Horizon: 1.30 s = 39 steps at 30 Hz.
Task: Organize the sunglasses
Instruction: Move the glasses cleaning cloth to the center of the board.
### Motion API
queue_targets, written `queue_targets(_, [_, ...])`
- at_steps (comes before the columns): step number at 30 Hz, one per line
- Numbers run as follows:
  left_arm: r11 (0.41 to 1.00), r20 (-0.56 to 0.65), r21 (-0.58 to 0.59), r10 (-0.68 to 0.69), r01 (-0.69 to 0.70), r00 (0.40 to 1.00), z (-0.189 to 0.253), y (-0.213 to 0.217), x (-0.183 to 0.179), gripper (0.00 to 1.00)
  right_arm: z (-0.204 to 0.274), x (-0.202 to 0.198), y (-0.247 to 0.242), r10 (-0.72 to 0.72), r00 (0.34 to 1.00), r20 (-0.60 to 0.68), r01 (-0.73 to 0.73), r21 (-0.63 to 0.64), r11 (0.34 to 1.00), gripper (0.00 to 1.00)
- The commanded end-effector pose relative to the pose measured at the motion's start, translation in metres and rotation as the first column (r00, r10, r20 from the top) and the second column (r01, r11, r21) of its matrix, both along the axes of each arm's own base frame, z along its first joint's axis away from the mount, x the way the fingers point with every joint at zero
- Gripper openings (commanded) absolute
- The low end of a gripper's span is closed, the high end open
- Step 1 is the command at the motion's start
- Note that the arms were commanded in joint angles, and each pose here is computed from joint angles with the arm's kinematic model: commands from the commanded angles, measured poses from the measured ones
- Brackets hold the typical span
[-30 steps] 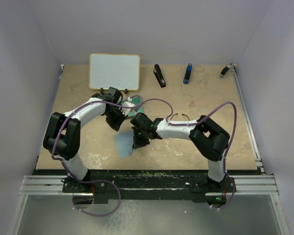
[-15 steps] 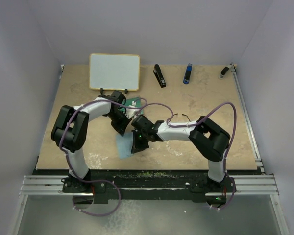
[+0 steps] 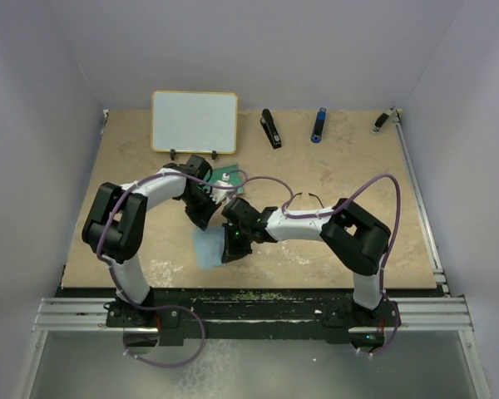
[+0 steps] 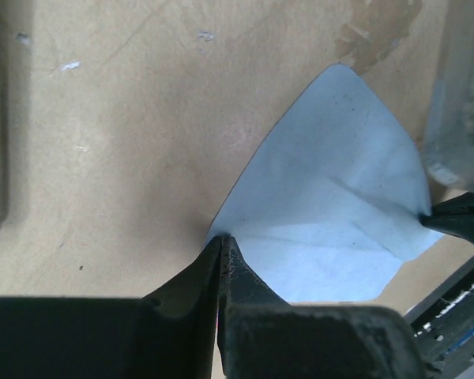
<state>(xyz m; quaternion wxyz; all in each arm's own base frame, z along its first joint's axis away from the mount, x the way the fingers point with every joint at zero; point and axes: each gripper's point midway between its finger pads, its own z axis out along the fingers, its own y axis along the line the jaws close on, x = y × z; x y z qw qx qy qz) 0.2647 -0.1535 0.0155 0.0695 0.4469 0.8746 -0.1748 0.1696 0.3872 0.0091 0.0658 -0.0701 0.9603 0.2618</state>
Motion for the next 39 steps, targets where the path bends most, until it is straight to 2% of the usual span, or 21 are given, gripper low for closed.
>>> queue_targets(1, [0.996, 0.053, 0.078, -0.053, 0.049, 0.997, 0.003, 0.017, 0.005, 0.03, -0.049, -0.005, -0.064, -0.052, 0.999, 0.008, 0.053, -0.277, 0.959, 0.00])
queue_targets(12, [0.994, 0.098, 0.104, -0.031, 0.020, 0.995, -0.010, 0.010, 0.040, 0.03, -0.039, 0.009, -0.058, -0.057, 0.997, 0.055, 0.070, -0.274, 0.959, 0.00])
queue_targets(19, [0.995, 0.128, 0.095, -0.017, 0.005, 0.992, -0.012, 0.001, 0.064, 0.03, -0.043, 0.030, -0.060, -0.074, 0.993, 0.097, 0.101, -0.313, 0.944, 0.00])
queue_targets(26, [0.997, 0.165, 0.081, -0.002, -0.012, 0.986, -0.009, -0.006, 0.083, 0.03, -0.033, 0.056, -0.062, -0.122, 0.980, 0.159, 0.166, -0.301, 0.939, 0.00])
queue_targets(34, [0.993, 0.303, 0.091, 0.038, -0.069, 0.952, 0.026, -0.007, 0.120, 0.03, -0.029, 0.072, -0.046, -0.092, 0.983, 0.160, 0.134, -0.272, 0.953, 0.00])
queue_targets(39, [0.995, 0.321, 0.041, 0.071, -0.089, 0.944, 0.064, -0.010, 0.112, 0.03, -0.023, 0.070, -0.048, -0.094, 0.982, 0.166, 0.136, -0.260, 0.956, 0.00])
